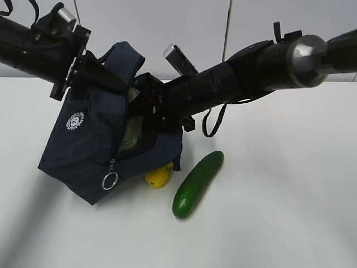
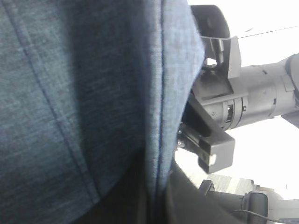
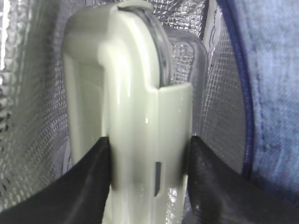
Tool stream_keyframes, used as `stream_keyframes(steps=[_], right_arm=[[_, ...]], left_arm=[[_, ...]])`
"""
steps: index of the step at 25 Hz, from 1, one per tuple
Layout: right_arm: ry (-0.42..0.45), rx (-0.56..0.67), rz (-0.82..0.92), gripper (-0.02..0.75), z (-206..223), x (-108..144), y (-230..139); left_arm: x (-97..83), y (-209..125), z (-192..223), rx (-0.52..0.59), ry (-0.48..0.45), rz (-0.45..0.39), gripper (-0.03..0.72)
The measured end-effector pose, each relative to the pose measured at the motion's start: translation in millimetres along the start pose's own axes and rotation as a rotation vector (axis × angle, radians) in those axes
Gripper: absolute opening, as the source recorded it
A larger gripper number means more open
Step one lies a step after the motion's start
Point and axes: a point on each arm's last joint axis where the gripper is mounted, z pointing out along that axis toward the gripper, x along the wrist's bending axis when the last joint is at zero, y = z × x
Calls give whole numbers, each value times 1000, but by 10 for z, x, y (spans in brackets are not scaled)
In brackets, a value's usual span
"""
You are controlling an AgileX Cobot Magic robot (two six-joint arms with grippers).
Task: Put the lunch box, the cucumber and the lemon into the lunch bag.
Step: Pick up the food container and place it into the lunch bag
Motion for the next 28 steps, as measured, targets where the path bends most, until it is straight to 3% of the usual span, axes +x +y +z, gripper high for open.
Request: stream_keyframes(steps=[28], right_arm=[[-3, 13, -7, 369, 0, -3, -12]], left_arm=[[-7, 3, 0, -3, -8, -1, -8]])
